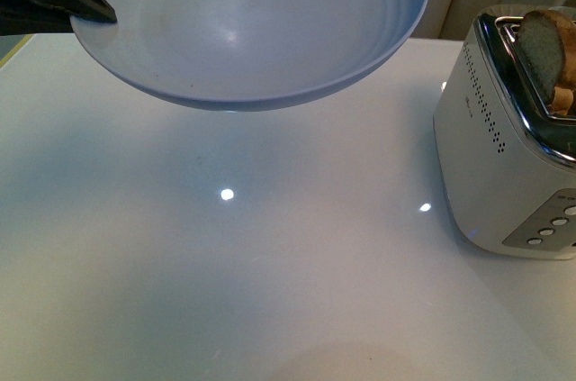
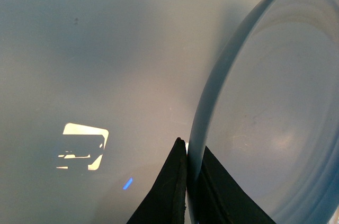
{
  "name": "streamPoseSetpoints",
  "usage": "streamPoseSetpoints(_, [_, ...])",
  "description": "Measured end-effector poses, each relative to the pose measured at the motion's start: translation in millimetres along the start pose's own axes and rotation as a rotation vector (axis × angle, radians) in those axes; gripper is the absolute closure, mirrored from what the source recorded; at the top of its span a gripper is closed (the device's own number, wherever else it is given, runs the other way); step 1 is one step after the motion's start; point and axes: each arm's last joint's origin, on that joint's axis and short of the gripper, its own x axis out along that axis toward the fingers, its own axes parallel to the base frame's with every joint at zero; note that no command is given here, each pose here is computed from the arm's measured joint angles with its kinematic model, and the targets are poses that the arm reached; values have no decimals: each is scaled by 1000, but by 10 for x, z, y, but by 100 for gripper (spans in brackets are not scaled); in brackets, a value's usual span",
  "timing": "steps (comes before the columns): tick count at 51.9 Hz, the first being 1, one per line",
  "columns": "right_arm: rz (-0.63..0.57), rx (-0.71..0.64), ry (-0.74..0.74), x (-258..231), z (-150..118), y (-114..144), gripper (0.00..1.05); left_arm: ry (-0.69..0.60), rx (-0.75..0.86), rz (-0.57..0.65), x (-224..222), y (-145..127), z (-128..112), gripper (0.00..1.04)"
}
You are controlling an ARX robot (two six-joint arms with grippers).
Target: Left arm holds plate, right arm toasts bread
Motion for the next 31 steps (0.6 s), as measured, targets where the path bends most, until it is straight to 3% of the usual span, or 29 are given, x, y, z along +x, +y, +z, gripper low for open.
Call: streamPoseSetpoints(31, [2,-4,1,-340,-253,0,103,-9,22,25,-3,-38,-34,102])
